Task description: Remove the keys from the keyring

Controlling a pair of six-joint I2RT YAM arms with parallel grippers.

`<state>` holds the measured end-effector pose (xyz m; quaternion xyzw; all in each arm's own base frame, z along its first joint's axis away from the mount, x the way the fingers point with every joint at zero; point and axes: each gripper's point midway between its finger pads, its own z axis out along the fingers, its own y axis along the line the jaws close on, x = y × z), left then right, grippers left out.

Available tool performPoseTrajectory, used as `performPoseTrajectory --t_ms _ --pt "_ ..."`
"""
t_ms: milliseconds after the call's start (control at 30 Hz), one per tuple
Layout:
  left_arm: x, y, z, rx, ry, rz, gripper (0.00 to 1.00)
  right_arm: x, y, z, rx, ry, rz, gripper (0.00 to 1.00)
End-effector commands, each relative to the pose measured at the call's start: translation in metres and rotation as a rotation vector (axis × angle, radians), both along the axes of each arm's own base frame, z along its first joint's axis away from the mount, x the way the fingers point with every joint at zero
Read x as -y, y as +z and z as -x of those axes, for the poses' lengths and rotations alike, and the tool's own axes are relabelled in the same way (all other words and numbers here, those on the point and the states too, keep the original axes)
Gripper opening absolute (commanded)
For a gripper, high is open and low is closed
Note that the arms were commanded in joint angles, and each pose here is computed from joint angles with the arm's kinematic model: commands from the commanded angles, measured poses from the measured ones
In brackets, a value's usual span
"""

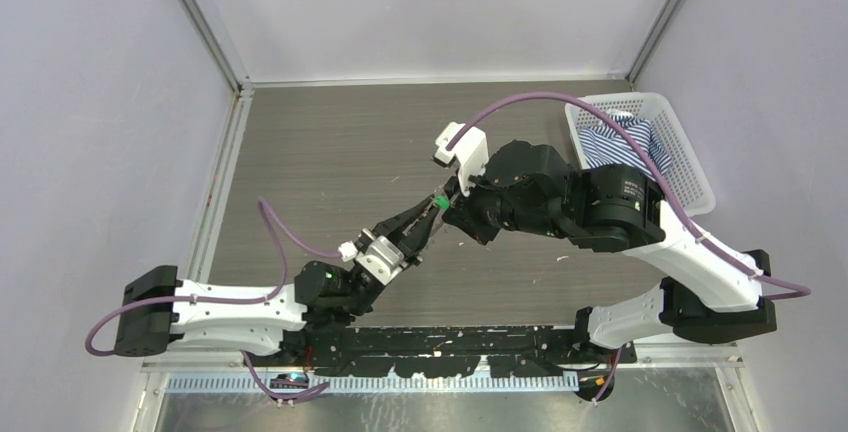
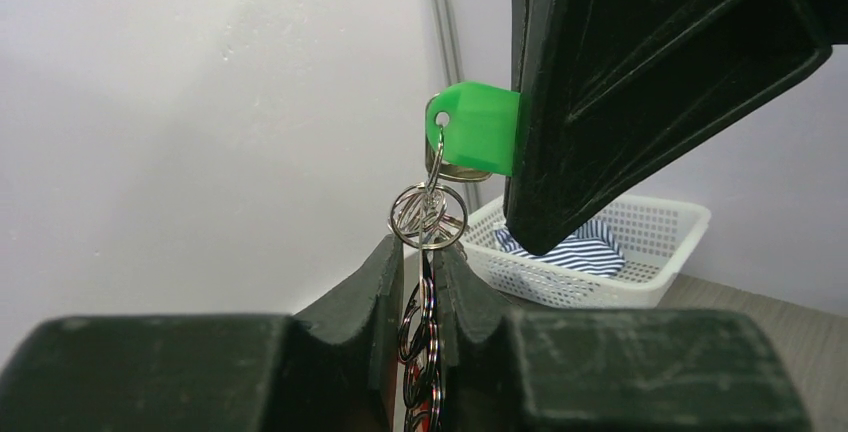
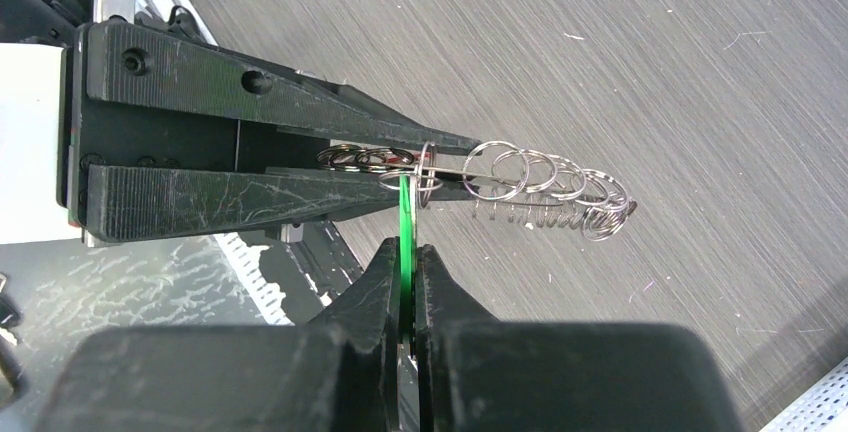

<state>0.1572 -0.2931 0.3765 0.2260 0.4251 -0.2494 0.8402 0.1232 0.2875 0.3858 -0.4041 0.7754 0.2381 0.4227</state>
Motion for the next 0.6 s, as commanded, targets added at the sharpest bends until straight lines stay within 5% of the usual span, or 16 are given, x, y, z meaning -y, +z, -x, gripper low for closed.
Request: performPoseTrajectory --t_ms 0,200,567 --pt "-0.001 0.009 0.001 -0.07 -0.052 0.057 0.26 -0.002 0.03 -0.001 0.04 0.006 -0.093 0.01" --pt "0.004 0.009 0.003 -0.106 -0.083 0.082 0.49 -0.003 0.027 0.0 0.031 0.004 -0.082 0.01" --pt "0.002 0.029 0.016 -0.06 -0.167 0.152 0.56 0.002 0.021 0.001 0.004 -0.009 -0.047 0.01"
